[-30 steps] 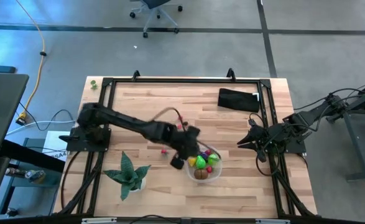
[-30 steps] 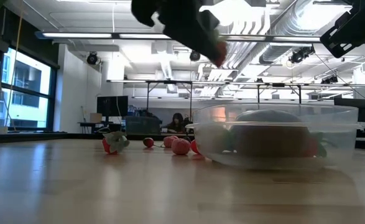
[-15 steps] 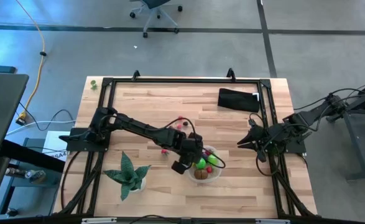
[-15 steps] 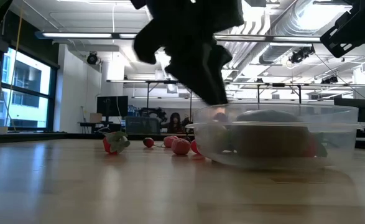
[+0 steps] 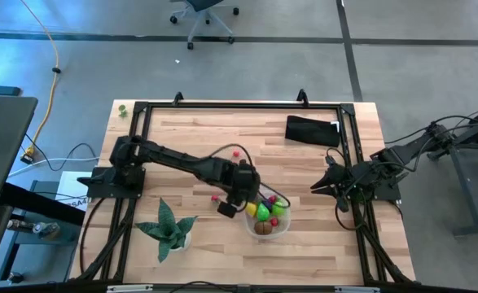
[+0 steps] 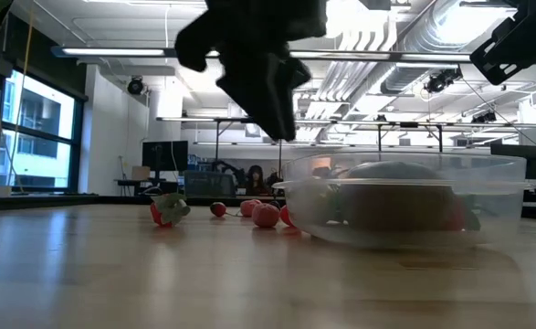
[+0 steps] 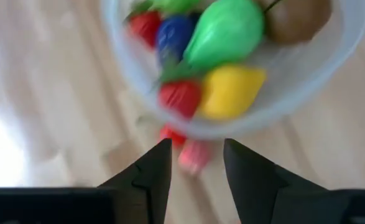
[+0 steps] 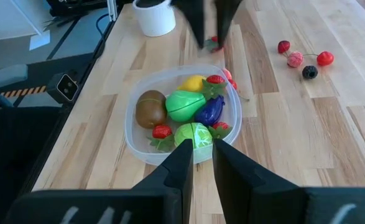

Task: Pick and placing Produce into tupperware
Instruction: Put the left cherry into the transparent bin, then put the cherry into the transparent bin

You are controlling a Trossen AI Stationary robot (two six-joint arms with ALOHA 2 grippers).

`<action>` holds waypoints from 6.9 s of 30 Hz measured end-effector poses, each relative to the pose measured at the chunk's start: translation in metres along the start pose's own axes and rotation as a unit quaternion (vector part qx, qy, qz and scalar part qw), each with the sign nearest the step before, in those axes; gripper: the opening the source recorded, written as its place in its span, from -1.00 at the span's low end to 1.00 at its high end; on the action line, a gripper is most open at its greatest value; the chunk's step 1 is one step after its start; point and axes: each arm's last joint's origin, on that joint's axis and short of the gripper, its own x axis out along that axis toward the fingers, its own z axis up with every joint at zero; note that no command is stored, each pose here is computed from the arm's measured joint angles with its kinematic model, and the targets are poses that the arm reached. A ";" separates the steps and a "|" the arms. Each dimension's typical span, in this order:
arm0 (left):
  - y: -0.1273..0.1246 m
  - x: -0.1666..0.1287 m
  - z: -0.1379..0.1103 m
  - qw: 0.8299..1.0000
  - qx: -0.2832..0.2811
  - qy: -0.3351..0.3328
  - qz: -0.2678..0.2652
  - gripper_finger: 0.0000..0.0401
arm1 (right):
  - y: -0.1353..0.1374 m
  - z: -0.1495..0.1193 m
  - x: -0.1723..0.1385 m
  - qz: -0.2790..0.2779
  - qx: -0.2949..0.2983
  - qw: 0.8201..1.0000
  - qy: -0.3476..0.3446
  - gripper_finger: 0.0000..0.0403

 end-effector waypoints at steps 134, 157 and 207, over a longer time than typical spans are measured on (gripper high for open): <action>-0.013 0.032 0.010 0.997 0.019 -0.071 -0.021 -0.12 | 0.000 0.000 0.000 0.000 0.000 1.000 0.000 -0.75; 0.151 0.027 -0.104 0.985 -0.166 0.039 0.031 -0.09 | 0.000 0.000 0.000 0.000 0.000 1.000 0.000 -0.75; 0.150 0.063 -0.123 0.969 -0.221 0.107 0.003 -0.09 | 0.000 0.000 0.000 0.000 0.000 1.000 0.000 -0.75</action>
